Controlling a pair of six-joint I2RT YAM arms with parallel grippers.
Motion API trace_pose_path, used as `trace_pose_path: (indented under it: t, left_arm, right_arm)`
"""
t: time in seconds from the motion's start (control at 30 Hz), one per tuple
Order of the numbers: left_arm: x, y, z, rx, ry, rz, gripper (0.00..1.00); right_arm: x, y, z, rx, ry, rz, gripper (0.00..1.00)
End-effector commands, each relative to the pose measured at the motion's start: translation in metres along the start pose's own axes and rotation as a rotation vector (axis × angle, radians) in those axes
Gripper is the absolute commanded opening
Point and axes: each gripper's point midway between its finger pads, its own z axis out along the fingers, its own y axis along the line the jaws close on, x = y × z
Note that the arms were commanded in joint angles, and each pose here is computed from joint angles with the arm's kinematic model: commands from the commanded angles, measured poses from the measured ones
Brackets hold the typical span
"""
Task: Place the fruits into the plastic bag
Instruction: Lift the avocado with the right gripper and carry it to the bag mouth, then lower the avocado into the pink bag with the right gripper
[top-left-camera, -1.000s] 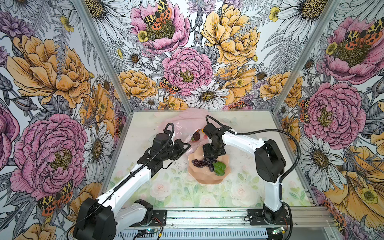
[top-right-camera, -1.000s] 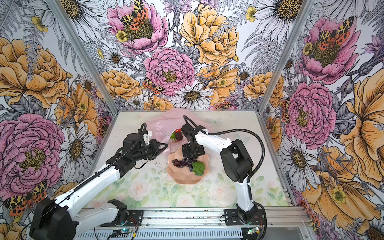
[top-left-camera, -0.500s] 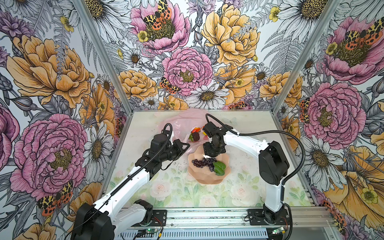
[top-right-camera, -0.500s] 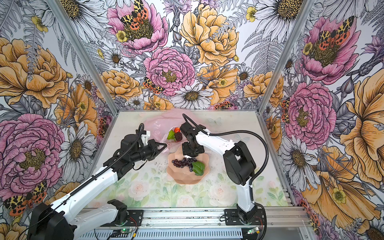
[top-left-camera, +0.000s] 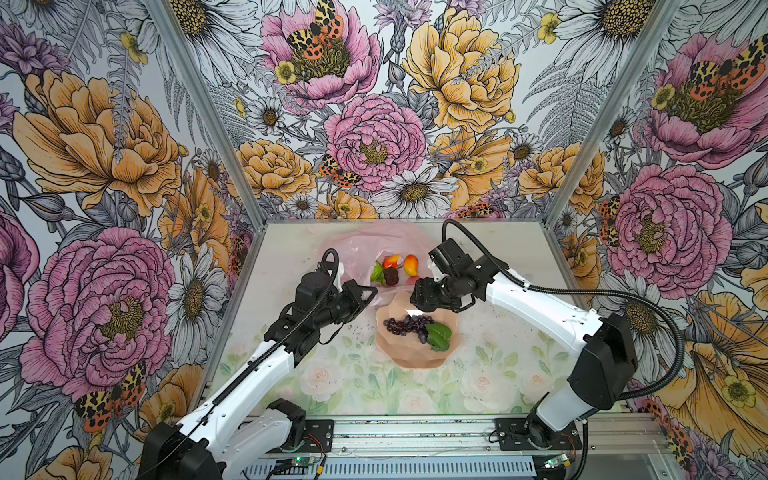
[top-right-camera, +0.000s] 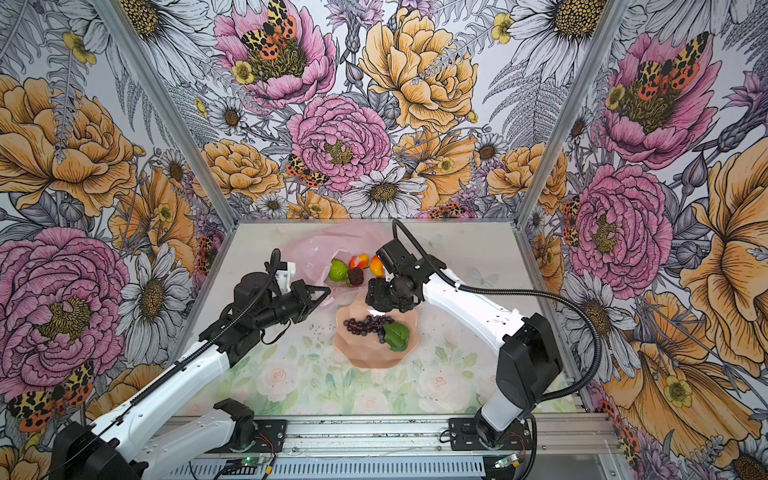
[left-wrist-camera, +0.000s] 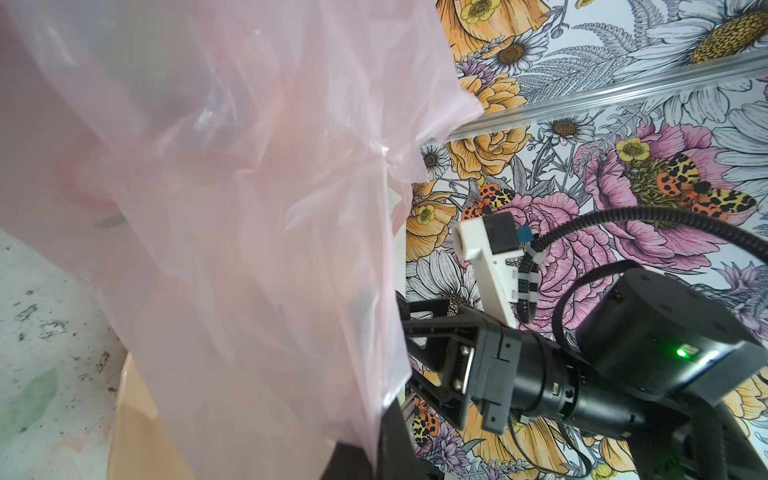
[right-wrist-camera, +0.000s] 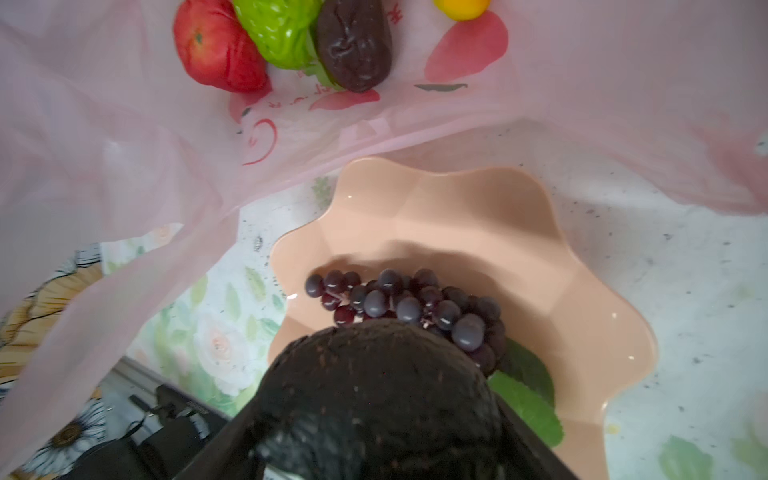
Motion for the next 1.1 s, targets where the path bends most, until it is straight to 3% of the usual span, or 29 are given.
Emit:
trace_pose_path:
  t: [0.0, 0.2, 0.47, 0.67, 1.07]
  left_arm:
    - [-0.002, -0.002, -0.004, 0.011, -0.028, 0.002, 0.0]
    - [0.001, -0.002, -0.007, 0.017, -0.026, 0.004, 0.0]
    - [0.008, 0.004, -0.007, 0.012, -0.007, -0.002, 0.0]
    - [0.008, -0.001, -0.003, 0.016, -0.001, 0.004, 0.0]
    - [0.006, -0.009, 0.003, 0.013, 0.028, 0.03, 0.0]
  right_arm:
    - [-0.006, 0.035, -0.018, -0.225, -0.032, 0.181, 0.76]
    - [-0.019, 0.053, -0.028, -0.485, -0.111, 0.528, 0.77]
    - [-0.033, 0.047, -0.03, -0.662, -0.212, 0.886, 0.77]
    - [-0.052, 0.057, -0.029, -0.72, -0.239, 0.949, 0.78]
    - [-0.085, 0.089, 0.004, -0.782, -0.205, 0.959, 0.78]
